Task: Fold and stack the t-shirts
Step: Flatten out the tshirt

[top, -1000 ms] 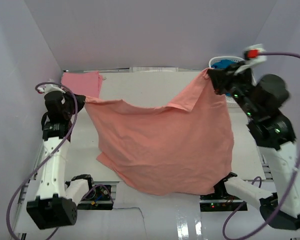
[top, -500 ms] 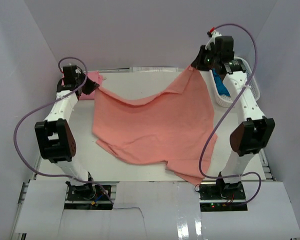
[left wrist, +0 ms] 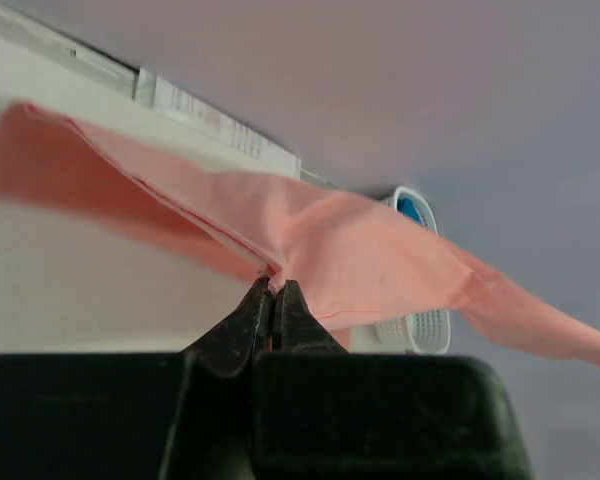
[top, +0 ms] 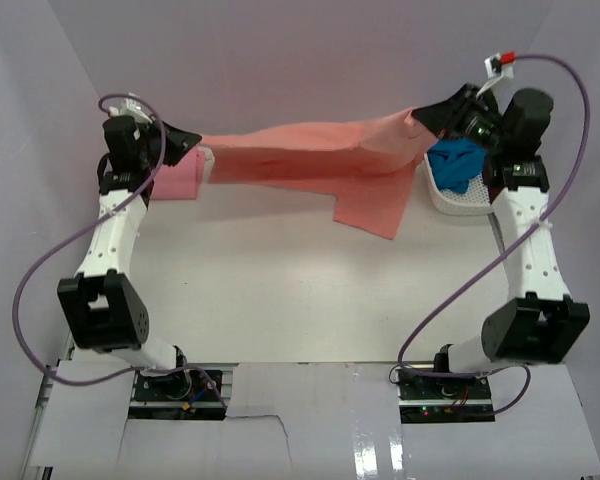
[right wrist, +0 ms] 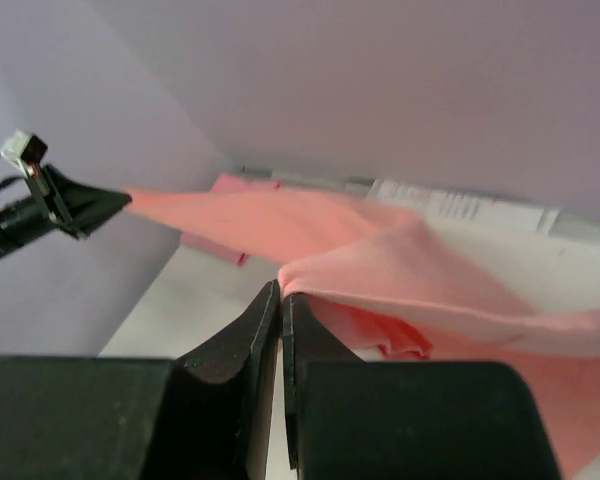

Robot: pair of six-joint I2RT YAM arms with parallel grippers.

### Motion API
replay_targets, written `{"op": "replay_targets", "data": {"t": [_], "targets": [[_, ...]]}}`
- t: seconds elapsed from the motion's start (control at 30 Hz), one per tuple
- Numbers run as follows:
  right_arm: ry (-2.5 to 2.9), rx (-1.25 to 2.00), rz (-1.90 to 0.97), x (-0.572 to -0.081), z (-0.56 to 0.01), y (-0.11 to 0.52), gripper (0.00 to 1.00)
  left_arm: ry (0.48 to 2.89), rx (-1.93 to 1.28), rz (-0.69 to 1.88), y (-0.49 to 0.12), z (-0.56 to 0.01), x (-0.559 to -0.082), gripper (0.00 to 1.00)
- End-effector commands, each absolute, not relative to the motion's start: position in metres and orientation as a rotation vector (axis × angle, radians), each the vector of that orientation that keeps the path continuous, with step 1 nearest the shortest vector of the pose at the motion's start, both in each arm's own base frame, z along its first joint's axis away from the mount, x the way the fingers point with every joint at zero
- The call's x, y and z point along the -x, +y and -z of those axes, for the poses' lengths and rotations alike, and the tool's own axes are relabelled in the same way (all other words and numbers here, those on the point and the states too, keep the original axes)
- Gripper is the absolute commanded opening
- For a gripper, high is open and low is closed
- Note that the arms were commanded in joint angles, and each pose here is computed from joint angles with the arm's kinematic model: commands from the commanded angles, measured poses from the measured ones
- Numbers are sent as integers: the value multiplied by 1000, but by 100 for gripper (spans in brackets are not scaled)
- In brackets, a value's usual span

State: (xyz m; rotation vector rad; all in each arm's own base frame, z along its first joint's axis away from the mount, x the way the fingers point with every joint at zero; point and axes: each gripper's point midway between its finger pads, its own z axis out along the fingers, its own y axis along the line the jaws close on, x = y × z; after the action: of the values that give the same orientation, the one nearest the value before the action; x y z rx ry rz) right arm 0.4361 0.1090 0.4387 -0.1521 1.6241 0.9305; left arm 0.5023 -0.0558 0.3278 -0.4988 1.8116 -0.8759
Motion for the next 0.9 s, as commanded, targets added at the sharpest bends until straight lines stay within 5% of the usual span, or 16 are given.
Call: {"op": "replay_targets", "data": {"t": [0.0, 0.27, 0.43, 0.67, 0.87], "targets": [[1660, 261, -1019, -393, -381, 133, 8, 1729, 405, 930, -68, -326, -453, 0], [1990, 155, -993, -289, -262, 154, 8, 1931, 510, 804, -67, -246, -342, 0], [1870, 204, -863, -252, -318, 144, 8, 1807, 455, 812, -69, -297, -315, 0], [2002, 110, -803, -232, -301, 130, 8, 1919, 504, 843, -75, -277, -310, 0], [1713, 227, -787, -219, -422, 131, 8, 1697, 417, 785, -65, -375, -307, 0]]}}
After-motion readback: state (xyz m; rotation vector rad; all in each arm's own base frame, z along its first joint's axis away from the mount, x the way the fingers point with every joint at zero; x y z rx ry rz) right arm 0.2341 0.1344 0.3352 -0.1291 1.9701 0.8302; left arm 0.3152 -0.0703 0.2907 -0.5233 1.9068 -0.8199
